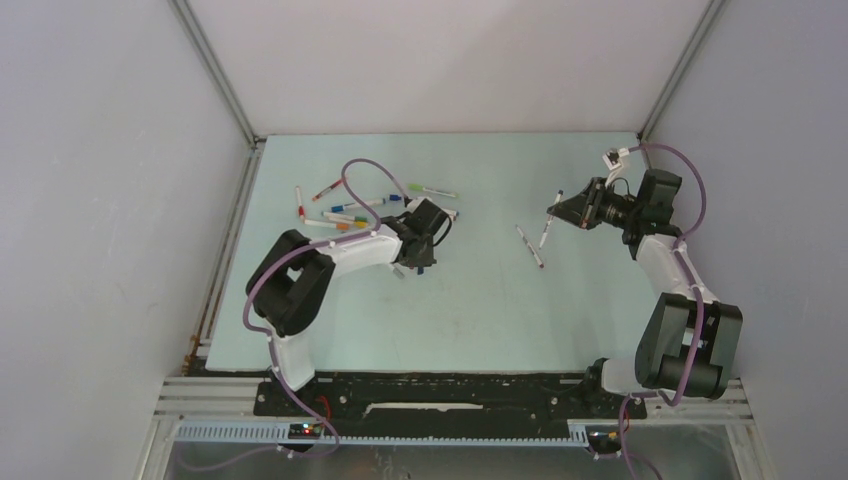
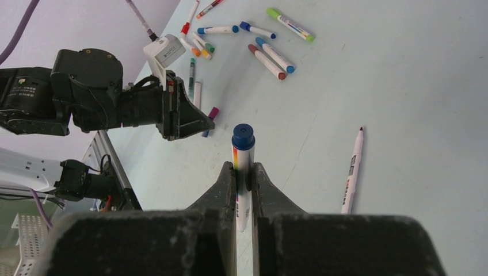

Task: Open the pen caps
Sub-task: Place the pen cap at the center of the board, then place the pen at the center of the board.

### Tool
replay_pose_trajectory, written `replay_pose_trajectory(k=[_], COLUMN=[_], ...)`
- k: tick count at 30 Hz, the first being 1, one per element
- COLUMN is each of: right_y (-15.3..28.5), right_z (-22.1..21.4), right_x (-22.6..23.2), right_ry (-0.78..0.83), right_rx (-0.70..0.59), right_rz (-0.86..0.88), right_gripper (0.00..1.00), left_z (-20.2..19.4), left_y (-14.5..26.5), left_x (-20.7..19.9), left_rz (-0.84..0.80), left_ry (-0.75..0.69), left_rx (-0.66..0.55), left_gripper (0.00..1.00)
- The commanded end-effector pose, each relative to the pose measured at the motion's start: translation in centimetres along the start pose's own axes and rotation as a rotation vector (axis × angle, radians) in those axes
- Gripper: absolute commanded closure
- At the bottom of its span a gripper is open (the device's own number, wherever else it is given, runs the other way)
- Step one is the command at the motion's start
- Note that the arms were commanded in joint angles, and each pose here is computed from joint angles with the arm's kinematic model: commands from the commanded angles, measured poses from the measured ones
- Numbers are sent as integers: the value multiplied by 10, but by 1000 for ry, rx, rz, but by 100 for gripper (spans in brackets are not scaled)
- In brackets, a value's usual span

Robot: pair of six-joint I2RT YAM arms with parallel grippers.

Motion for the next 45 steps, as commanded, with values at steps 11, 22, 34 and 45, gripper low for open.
replay_pose_trajectory(k=[11,22,34,45], right_y=[3,4,-17,-29], right_z=[6,6,-17,-25], right_x=[3,19,55,70], right_ry=[22,-86,-140,-157], right_rx=[-17,7,92,145], right_rz=[38,143,300,367], right_gripper=[100,100,100,100], left_z=[35,23,26,28], left_y=[39,121,181,164], left_x=[-11,-33,-108,-155], left_rz=[-95,-719,-1299,-1334], left_ry=[20,62,64,87], left_rx=[-105,-256,-291,-195], left_gripper=[70,46,38,39])
Point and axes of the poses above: each gripper's point midway between its finger pads, its own y axis back along the fingers, its own x axis along the line the jaws close on, z = x × y, the point moved 6 cm from there along y, back along the fingers, and after that the axes turned 4 degrees about y, right-handed, at the moved point
